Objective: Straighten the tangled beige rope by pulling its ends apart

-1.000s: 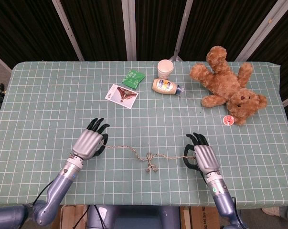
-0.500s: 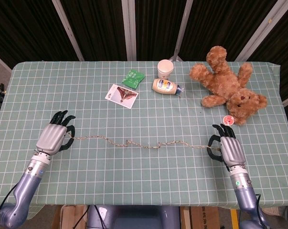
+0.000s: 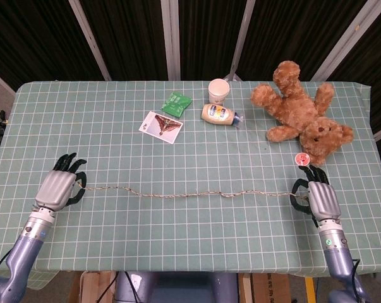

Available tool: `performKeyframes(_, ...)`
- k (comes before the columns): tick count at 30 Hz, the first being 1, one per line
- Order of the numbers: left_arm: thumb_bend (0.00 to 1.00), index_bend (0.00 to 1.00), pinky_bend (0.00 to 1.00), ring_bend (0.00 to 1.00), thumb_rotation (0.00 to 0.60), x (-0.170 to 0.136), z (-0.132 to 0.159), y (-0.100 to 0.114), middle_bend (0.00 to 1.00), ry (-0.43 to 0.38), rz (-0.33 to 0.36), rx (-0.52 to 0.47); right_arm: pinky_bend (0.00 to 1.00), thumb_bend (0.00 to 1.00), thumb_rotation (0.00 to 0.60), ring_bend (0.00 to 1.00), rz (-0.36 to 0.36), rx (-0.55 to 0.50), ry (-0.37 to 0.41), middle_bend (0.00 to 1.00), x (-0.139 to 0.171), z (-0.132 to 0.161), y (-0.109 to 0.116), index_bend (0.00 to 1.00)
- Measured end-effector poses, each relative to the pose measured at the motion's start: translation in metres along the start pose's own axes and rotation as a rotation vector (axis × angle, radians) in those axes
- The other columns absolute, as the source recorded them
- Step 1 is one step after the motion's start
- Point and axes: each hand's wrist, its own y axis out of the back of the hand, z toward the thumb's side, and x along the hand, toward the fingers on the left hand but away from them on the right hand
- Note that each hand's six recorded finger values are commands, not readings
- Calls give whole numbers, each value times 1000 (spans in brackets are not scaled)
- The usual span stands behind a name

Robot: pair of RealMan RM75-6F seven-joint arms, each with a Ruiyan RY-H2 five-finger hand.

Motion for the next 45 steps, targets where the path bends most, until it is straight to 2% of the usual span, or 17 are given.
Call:
performKeyframes(11,537,615,0,0,600,-5,-7,-14,169,20,-20,3,0,440,600,0,-18,26,-38,166,-9,-16,-1,625)
performKeyframes(23,530,614,0,0,600,-8,-5,-32,163,22,-48,-7,0,439,600,0,2,64,-67,166,-15,-28,-11,625)
performKeyframes(29,522,574,0,0,600,-9,1,-40,146,14,-59,-6,0,439,600,0,26,81,-64,166,-15,-28,-17,611)
performKeyframes(32,471,514,0,0,600,-9,4,-42,121,9,-64,-6,0,439,600,0,38,97,-58,136,-15,-28,-18,479)
performKeyframes(34,402,463,0,0,600,-10,5,-43,97,8,-68,-3,0,439,600,0,44,109,-55,60,-15,-28,-19,276)
performKeyframes(37,315,404,0,0,600,-10,5,-44,62,10,-74,6,0,440,600,0,51,128,-52,1,-14,-28,-20,36)
performKeyframes(39,271,371,0,0,600,-11,3,-44,42,18,-80,11,0,440,600,0,56,128,-54,0,-14,-28,-20,0)
performKeyframes(42,218,323,0,0,600,-13,-1,-41,13,35,-85,15,0,433,600,0,61,124,-67,0,-13,-29,-18,0)
performKeyframes(45,190,274,0,0,600,-16,-7,-36,1,55,-89,6,0,378,600,0,62,127,-83,0,-11,-32,-15,0)
